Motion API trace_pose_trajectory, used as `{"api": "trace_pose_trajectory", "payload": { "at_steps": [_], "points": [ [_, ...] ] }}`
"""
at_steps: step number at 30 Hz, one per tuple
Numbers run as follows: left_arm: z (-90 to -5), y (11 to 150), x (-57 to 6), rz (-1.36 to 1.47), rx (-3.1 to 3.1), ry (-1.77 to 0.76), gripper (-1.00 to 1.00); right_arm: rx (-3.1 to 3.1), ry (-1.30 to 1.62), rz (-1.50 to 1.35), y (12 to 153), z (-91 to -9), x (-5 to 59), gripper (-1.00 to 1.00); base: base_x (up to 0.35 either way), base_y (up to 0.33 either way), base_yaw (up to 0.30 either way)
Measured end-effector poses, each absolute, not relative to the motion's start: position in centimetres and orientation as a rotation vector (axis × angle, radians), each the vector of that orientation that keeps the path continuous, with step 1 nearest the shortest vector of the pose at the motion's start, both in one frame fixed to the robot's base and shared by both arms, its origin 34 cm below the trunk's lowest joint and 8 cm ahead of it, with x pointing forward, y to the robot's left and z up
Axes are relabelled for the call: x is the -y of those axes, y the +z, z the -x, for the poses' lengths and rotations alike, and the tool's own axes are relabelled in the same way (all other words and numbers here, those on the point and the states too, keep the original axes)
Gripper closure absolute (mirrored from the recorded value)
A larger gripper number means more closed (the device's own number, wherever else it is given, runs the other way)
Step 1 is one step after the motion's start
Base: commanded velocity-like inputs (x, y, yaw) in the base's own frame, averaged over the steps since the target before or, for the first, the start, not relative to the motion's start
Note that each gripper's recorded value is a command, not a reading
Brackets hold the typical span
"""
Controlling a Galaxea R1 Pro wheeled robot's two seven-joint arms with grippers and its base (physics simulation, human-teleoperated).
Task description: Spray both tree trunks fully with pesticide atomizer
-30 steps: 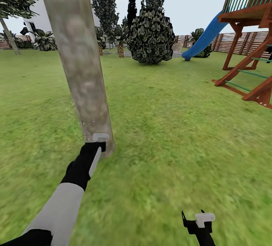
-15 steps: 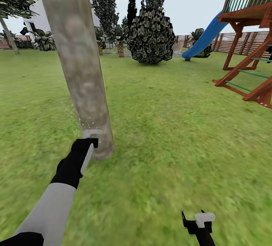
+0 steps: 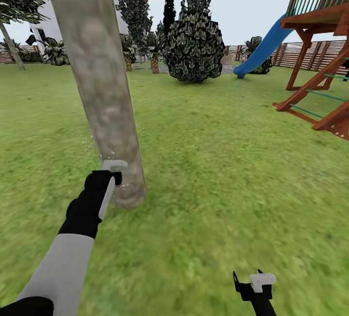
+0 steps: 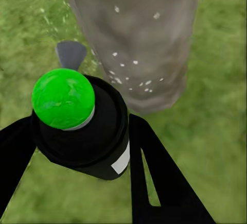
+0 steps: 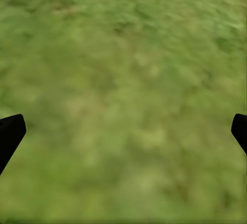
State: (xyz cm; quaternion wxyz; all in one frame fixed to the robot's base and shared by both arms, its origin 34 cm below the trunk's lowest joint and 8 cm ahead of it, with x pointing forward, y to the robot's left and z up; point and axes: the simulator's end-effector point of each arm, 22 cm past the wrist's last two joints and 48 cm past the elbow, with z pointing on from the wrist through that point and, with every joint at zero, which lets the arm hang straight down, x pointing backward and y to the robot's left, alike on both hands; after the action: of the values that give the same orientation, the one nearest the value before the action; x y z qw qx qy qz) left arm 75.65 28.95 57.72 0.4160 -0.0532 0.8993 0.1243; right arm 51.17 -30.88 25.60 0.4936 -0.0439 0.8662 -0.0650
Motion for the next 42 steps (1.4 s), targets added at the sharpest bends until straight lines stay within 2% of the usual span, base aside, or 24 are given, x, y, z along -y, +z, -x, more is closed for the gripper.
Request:
{"api": "trace_pose_trajectory", "payload": {
  "at_steps": [6, 11, 14, 17, 23, 27, 37, 42],
  "points": [
    [-75.1, 59.0, -35.1, 0.224, -2.234, 0.384, 1.0, -2.101, -0.157, 0.107, 25.6, -51.2, 30.9, -1.0, 0.0, 0.0, 0.0],
    [-75.5, 61.6, -30.7, 0.181, -2.215, 0.307, 1.0, -2.101, -0.158, 0.107, 25.6, -51.2, 30.9, -1.0, 0.0, 0.0, 0.0],
    [-75.5, 61.9, -31.5, 0.181, -2.209, 0.331, 1.0, -2.101, -0.158, 0.107, 25.6, -51.2, 30.9, -1.0, 0.0, 0.0, 0.0],
    [-74.9, 61.6, -34.9, 0.198, -2.211, 0.401, 1.0, -2.101, -0.158, 0.107, 25.6, -51.2, 30.9, -1.0, 0.0, 0.0, 0.0],
    [-74.9, 60.5, -33.2, 0.176, -2.227, 0.353, 1.0, -2.101, -0.157, 0.107, 25.6, -51.2, 30.9, -1.0, 0.0, 0.0, 0.0],
    [-74.0, 56.5, -29.0, 0.098, -2.305, 0.251, 1.0, -2.101, -0.157, 0.107, 25.6, -51.2, 30.9, -1.0, 0.0, 0.0, 0.0],
    [-71.4, 39.2, -29.1, 0.082, -2.386, 0.27, 1.0, -2.101, -0.156, 0.108, 25.6, -51.2, 30.8, -1.0, 0.0, 0.0, 0.0],
    [-68.3, 34.1, -29.9, 0.186, -2.419, 0.238, 1.0, -2.101, -0.156, 0.108, 25.6, -51.2, 30.8, -1.0, 0.0, 0.0, 0.0]
  ]
}}
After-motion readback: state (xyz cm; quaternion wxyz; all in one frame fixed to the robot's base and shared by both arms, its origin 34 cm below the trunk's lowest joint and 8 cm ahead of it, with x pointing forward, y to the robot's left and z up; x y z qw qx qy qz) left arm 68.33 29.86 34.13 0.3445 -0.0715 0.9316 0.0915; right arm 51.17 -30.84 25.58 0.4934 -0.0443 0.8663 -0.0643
